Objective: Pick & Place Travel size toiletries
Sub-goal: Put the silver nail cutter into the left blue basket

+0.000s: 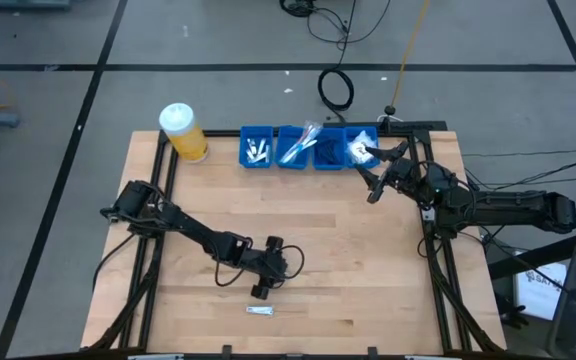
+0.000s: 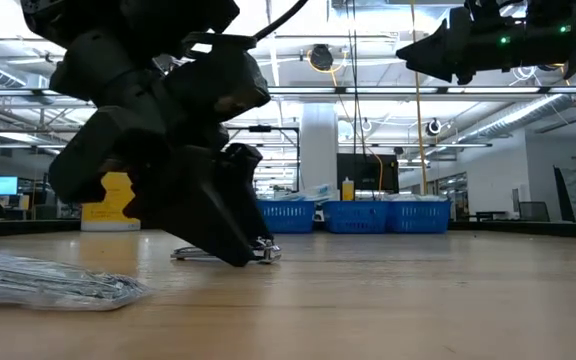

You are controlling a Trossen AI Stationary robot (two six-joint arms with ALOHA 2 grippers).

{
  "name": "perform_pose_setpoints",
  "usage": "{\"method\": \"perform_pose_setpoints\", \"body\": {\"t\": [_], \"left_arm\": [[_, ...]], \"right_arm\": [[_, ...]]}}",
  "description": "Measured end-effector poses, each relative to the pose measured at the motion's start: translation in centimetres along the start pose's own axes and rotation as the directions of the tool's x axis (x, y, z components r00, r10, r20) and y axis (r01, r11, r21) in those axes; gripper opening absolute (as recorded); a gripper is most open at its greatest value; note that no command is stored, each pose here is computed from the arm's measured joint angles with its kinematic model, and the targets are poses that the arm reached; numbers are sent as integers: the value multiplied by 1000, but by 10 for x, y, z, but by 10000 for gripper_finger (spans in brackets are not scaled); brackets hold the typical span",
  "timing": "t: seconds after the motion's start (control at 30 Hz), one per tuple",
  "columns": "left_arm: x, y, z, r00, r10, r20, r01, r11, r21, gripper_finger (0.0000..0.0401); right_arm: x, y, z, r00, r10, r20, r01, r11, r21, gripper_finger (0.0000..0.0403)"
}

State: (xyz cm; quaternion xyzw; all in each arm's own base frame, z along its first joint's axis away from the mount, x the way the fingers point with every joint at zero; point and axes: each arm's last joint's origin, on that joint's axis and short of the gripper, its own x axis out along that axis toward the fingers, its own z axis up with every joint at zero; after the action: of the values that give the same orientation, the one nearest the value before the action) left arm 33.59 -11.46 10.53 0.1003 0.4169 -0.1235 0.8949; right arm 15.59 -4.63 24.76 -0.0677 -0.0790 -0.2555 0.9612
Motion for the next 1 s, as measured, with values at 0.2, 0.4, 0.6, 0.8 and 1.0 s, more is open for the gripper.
{"method": "perform_pose_setpoints", "body": {"t": [0.2,0.4,0.6,0.8,1.0], "left_arm": [[0,-1,0,1000,-16,9,16,1000,-11,157],[1,-1,-1,999,-41,1,41,998,-49,96],[1,1,-1,1000,-25,-1,25,999,-35,45],[-5,6,3,999,24,25,-24,1000,-19,43],[-39,14,25,981,143,131,-144,990,1,57]], "right_arm": [[0,0,0,1000,0,1,0,1000,0,256],[0,0,0,1000,0,0,0,1000,0,256],[0,0,0,1000,0,0,0,1000,1,256],[0,0,0,1000,-1,0,1,1000,0,256],[0,0,0,1000,0,-1,0,1000,0,256]]}}
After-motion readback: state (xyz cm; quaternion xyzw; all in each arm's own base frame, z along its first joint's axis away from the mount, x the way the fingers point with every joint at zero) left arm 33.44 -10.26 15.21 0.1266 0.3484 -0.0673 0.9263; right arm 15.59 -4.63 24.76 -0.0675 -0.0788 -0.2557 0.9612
